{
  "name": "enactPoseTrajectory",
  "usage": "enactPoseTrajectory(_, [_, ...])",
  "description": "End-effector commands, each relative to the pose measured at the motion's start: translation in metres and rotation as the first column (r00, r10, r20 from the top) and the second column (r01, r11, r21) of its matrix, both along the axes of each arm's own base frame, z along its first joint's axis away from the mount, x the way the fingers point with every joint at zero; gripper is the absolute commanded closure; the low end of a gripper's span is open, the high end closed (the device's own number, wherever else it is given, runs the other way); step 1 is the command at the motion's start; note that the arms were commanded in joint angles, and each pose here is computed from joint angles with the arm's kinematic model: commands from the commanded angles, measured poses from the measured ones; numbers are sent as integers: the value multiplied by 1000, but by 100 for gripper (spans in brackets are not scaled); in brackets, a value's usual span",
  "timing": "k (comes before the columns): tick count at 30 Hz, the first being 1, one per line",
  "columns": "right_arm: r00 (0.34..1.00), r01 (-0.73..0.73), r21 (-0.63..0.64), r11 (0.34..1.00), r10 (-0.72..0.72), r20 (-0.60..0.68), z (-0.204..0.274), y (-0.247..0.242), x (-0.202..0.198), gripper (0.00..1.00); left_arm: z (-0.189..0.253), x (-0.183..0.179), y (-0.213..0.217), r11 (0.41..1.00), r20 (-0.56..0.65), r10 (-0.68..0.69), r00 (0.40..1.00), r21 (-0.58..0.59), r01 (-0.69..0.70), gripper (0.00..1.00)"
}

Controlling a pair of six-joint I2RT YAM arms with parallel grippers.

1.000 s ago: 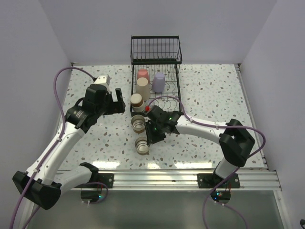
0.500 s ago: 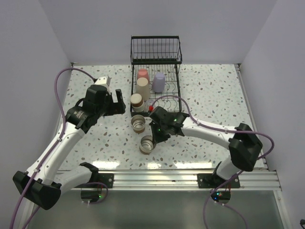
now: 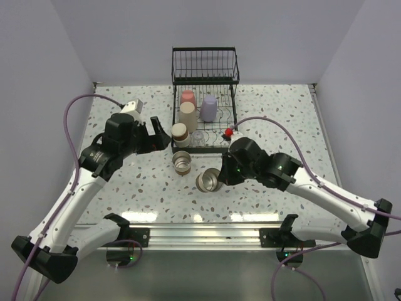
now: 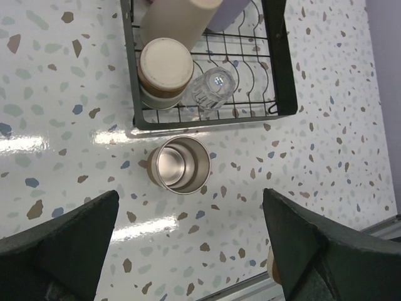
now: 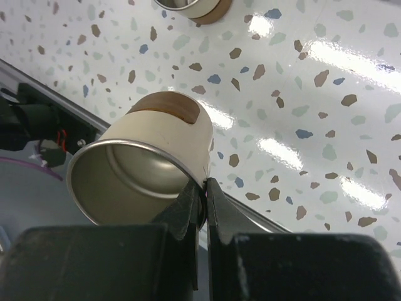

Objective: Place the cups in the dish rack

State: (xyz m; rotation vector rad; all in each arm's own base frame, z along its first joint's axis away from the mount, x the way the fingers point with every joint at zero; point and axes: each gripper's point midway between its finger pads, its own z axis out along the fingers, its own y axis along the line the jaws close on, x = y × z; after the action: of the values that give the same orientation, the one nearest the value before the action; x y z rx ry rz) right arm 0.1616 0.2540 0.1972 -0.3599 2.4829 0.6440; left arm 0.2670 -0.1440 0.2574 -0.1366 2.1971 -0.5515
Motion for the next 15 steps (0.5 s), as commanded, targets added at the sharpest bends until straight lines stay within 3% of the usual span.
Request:
enactPoseTrajectory(1, [997,48,105,993,-55,60,35,-7,0,100,32,-2,-16,992,99,-66,993,-98,75,0])
enactPoseTrajectory(8, [980,157,323,933,-188,68,72,-6,4,100,58,-3,-48,952,166,-243,956,-146,268,0])
enactPoseTrajectory(15, [966,245,392,887,-258,-20,99,-22,-10,100,70,-11,-68,899,222,-340,914,-207,385,0])
